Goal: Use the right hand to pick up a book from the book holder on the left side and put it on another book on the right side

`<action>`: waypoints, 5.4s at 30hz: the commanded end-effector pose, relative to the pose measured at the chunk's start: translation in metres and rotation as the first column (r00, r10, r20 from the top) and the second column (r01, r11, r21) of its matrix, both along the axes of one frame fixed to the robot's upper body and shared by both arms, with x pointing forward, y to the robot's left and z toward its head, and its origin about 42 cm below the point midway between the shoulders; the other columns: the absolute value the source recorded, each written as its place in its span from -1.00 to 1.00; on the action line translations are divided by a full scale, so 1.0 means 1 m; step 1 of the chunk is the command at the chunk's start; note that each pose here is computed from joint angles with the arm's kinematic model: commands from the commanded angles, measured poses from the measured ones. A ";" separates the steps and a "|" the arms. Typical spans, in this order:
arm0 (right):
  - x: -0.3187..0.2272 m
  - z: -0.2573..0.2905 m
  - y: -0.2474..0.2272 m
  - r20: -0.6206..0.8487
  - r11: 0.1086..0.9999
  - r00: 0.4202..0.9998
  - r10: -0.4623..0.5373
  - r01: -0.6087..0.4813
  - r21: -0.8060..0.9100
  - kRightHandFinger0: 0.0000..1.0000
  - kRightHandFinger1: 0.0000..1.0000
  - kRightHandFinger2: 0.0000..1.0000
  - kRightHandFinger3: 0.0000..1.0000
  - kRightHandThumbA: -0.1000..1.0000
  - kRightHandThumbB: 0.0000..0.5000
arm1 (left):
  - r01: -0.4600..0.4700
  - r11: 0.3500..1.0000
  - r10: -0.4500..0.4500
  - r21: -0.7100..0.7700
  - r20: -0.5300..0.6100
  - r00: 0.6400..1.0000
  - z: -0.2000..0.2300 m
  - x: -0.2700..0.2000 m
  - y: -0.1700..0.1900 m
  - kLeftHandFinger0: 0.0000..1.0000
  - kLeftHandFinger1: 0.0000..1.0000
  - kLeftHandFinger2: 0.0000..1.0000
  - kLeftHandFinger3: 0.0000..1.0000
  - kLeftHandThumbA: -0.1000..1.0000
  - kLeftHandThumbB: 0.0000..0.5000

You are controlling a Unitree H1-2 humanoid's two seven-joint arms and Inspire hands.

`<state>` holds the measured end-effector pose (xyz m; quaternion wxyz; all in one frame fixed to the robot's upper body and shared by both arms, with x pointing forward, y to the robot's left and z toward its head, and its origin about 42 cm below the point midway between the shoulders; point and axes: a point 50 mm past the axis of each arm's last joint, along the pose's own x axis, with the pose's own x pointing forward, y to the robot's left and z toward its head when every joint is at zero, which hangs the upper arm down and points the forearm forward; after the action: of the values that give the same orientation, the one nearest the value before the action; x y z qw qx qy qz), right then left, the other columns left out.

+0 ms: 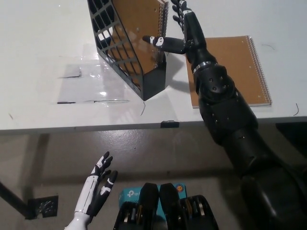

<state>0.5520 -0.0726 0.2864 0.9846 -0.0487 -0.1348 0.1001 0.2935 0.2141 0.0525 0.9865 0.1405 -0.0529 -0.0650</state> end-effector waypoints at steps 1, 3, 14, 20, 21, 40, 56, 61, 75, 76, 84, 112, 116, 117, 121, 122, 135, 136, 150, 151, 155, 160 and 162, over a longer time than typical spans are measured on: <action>0.010 0.048 0.014 0.081 0.999 0.996 0.020 -0.023 0.033 0.94 1.00 1.00 1.00 1.00 -0.04 | -0.006 1.000 0.006 0.013 0.040 0.999 0.007 0.002 0.001 0.94 1.00 1.00 1.00 0.85 -0.24; 0.012 0.049 0.014 0.069 0.999 0.997 0.016 -0.018 0.034 0.93 1.00 1.00 1.00 1.00 -0.02 | -0.007 1.000 0.006 0.013 0.041 0.999 0.007 0.002 0.001 0.93 1.00 1.00 1.00 0.86 -0.24; 0.012 0.057 0.025 0.069 0.998 0.997 0.031 -0.034 0.049 0.85 1.00 1.00 1.00 1.00 -0.01 | -0.008 1.000 0.007 0.020 0.032 0.999 0.010 0.001 0.000 0.92 1.00 1.00 1.00 0.87 -0.22; 0.011 0.061 0.031 0.076 0.998 0.996 0.037 -0.041 0.042 0.82 1.00 1.00 1.00 1.00 0.03 | -0.004 1.000 0.003 0.022 0.042 0.999 0.010 0.003 0.001 0.91 1.00 1.00 1.00 0.88 -0.19; 0.011 0.061 0.031 0.073 0.998 0.997 0.041 -0.043 0.037 0.84 1.00 1.00 1.00 1.00 0.04 | -0.003 1.000 0.002 0.023 0.040 0.999 0.010 0.002 0.001 0.91 1.00 1.00 1.00 0.88 -0.19; 0.007 0.052 0.046 0.051 0.994 0.995 0.081 -0.077 -0.075 0.43 0.37 0.40 0.53 1.00 0.18 | 0.004 1.000 -0.005 0.021 0.025 1.000 0.010 0.000 0.001 0.89 1.00 1.00 1.00 0.90 -0.18; 0.009 0.046 0.046 0.052 0.963 0.995 0.091 -0.074 -0.261 -1.00 -0.43 0.29 0.27 -1.00 -0.36 | 0.000 1.000 -0.001 0.019 0.028 1.000 0.008 0.002 0.002 0.91 1.00 1.00 0.97 0.89 -0.17; 0.010 0.045 0.043 0.059 0.965 0.995 0.087 -0.069 -0.254 -0.97 -0.28 0.34 0.30 -1.00 -0.34 | 0.000 1.000 -0.001 0.017 0.033 0.999 0.007 0.002 0.001 0.87 1.00 1.00 0.95 0.89 -0.23; 0.003 0.120 0.045 0.233 0.993 0.972 0.023 0.004 -0.116 -0.14 0.21 0.16 0.59 -1.00 -0.58 | 0.005 1.000 -0.006 0.009 0.039 0.999 0.009 0.005 0.001 0.90 1.00 1.00 0.94 0.85 -0.34; 0.001 0.130 0.045 0.250 0.995 0.968 0.018 0.007 -0.101 -0.66 -0.18 0.01 0.67 -1.00 -0.64 | 0.004 1.000 -0.005 0.015 0.041 0.999 0.009 0.005 0.001 0.90 1.00 1.00 0.94 0.85 -0.36; -0.019 0.198 0.044 0.386 1.000 0.922 0.000 -0.001 0.002 -1.00 -0.25 0.45 0.68 -1.00 -0.59 | 0.004 0.999 -0.006 0.035 0.040 0.999 0.009 0.004 0.001 0.85 1.00 1.00 0.95 0.88 -0.37; -0.002 0.097 0.029 0.128 0.975 0.983 0.130 -0.103 -0.195 0.49 0.82 1.00 1.00 0.11 0.51 | 0.012 1.000 -0.013 0.010 0.027 1.000 0.004 0.000 0.000 0.82 1.00 1.00 0.93 0.88 -0.30; 0.000 0.086 0.026 0.101 0.958 0.981 0.168 -0.139 -0.250 1.00 1.00 1.00 1.00 0.34 0.60 | 0.006 1.000 -0.006 0.003 0.034 0.999 0.005 0.001 0.001 0.82 1.00 0.98 0.88 0.86 -0.25; 0.000 0.086 0.025 0.100 0.958 0.980 0.171 -0.142 -0.250 1.00 1.00 1.00 1.00 0.34 0.60 | 0.007 1.000 -0.007 0.003 0.035 0.999 0.006 0.002 0.001 0.82 1.00 0.98 0.88 0.86 -0.25; 0.002 0.066 0.024 0.046 0.949 0.979 0.197 -0.178 -0.259 1.00 1.00 1.00 1.00 0.43 0.73 | 0.016 1.000 -0.017 0.021 0.026 1.000 0.005 -0.001 0.001 0.85 1.00 1.00 0.90 0.93 -0.27; 0.002 0.062 0.024 0.039 0.947 0.980 0.197 -0.180 -0.265 1.00 1.00 1.00 1.00 0.45 0.75 | 0.015 1.000 -0.016 0.022 0.025 1.000 0.004 -0.001 0.000 0.85 1.00 1.00 0.90 0.93 -0.26; 0.008 0.066 0.018 0.088 0.958 0.977 0.192 -0.168 -0.231 1.00 1.00 1.00 1.00 0.49 0.77 | 0.008 1.000 -0.008 0.004 0.026 1.000 0.002 -0.003 0.000 0.79 1.00 0.96 0.86 0.87 -0.28; 0.007 0.074 0.018 0.105 0.958 0.975 0.196 -0.167 -0.232 1.00 1.00 1.00 1.00 0.56 0.87 | 0.011 1.000 -0.011 0.013 0.026 1.000 0.002 -0.003 0.001 0.80 1.00 0.97 0.87 0.89 -0.30; -0.005 0.077 0.028 0.148 0.948 0.960 0.239 -0.198 -0.249 1.00 1.00 1.00 1.00 0.66 0.97 | 0.013 1.000 -0.013 0.000 0.002 1.000 0.001 -0.008 -0.001 0.83 1.00 1.00 0.87 0.82 -0.35; -0.004 0.078 0.028 0.146 0.949 0.960 0.238 -0.198 -0.246 1.00 1.00 1.00 1.00 0.66 0.97 | 0.013 1.000 -0.013 -0.008 0.001 1.000 0.001 -0.007 0.000 0.84 1.00 1.00 0.85 0.82 -0.32; -0.002 0.079 0.027 0.141 0.950 0.961 0.238 -0.200 -0.238 1.00 1.00 1.00 1.00 0.66 0.98 | 0.010 1.000 -0.010 -0.017 0.008 1.000 0.002 -0.003 -0.001 0.79 1.00 0.95 0.81 0.81 -0.30; 0.000 0.065 0.027 0.099 0.949 0.966 0.240 -0.212 -0.235 1.00 1.00 1.00 1.00 0.63 0.92 | 0.015 1.000 -0.015 -0.006 0.002 1.000 0.001 -0.007 -0.001 0.75 0.98 0.96 0.84 0.84 -0.32; 0.001 0.062 0.027 0.083 0.952 0.968 0.236 -0.212 -0.222 1.00 1.00 1.00 1.00 0.62 0.95 | 0.021 1.000 -0.021 -0.001 0.001 1.000 0.001 -0.008 0.000 0.75 0.98 0.97 0.85 0.85 -0.32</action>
<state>0.5514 -0.0572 0.3302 0.9512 -0.1560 -0.1655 0.2087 0.2859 0.2149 0.0463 0.9865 0.1432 -0.0360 -0.0711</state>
